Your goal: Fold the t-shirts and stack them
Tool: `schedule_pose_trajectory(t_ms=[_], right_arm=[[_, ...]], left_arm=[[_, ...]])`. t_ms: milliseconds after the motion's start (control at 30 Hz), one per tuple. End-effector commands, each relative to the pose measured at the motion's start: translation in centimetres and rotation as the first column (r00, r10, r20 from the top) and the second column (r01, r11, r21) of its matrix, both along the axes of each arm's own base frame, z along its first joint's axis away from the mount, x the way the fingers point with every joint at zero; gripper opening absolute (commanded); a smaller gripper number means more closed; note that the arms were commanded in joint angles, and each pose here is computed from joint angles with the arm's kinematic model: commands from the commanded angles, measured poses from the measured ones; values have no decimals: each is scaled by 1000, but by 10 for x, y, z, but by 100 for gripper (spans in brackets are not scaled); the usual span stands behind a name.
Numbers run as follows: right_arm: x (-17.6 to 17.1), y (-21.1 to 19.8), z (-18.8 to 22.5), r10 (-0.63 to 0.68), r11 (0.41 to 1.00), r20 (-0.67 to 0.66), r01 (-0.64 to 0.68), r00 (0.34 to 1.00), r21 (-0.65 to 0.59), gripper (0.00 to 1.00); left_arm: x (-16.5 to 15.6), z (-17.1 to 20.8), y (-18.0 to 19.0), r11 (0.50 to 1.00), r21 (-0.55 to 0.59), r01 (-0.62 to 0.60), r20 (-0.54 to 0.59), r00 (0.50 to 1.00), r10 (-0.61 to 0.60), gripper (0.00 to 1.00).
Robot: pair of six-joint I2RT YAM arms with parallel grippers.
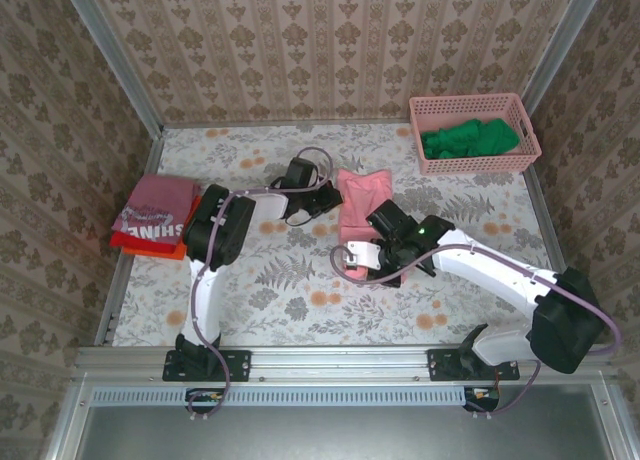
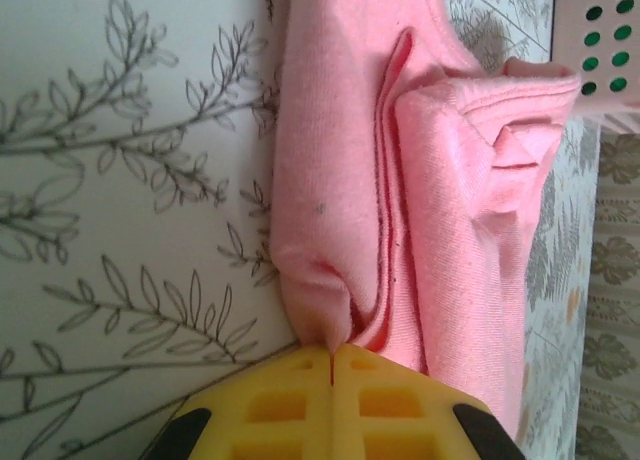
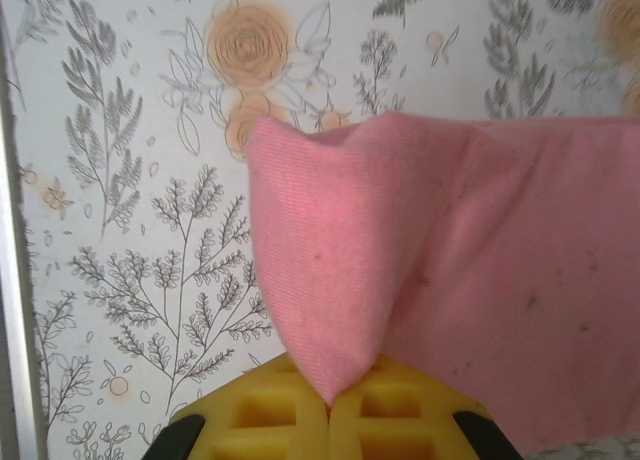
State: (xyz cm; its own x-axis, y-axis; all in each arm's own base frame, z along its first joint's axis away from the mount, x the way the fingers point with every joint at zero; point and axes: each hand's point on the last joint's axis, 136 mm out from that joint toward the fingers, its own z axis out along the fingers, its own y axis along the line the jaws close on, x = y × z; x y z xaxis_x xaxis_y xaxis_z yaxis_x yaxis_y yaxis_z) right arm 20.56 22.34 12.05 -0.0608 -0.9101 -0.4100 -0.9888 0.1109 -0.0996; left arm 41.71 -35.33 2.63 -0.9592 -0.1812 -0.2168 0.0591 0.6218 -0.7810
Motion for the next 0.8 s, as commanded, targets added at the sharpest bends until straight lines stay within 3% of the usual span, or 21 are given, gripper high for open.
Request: schedule_pose_trajectory(t_ms=[0, 367, 767], right_arm=[[-3, 1, 21, 67, 998, -52, -66, 996, 5, 0], [85, -11, 31, 70, 991, -51, -75, 996, -110, 0], [182, -6, 26, 70, 993, 82, -62, 994, -102, 0]], left_arm=[[-72, -54, 19, 991, 81, 103, -250, 965, -80, 0], [-109, -67, 35, 982, 111, 151, -303, 947, -111, 0], [-119, -103, 46, 982, 134, 134, -369, 926, -76, 0]])
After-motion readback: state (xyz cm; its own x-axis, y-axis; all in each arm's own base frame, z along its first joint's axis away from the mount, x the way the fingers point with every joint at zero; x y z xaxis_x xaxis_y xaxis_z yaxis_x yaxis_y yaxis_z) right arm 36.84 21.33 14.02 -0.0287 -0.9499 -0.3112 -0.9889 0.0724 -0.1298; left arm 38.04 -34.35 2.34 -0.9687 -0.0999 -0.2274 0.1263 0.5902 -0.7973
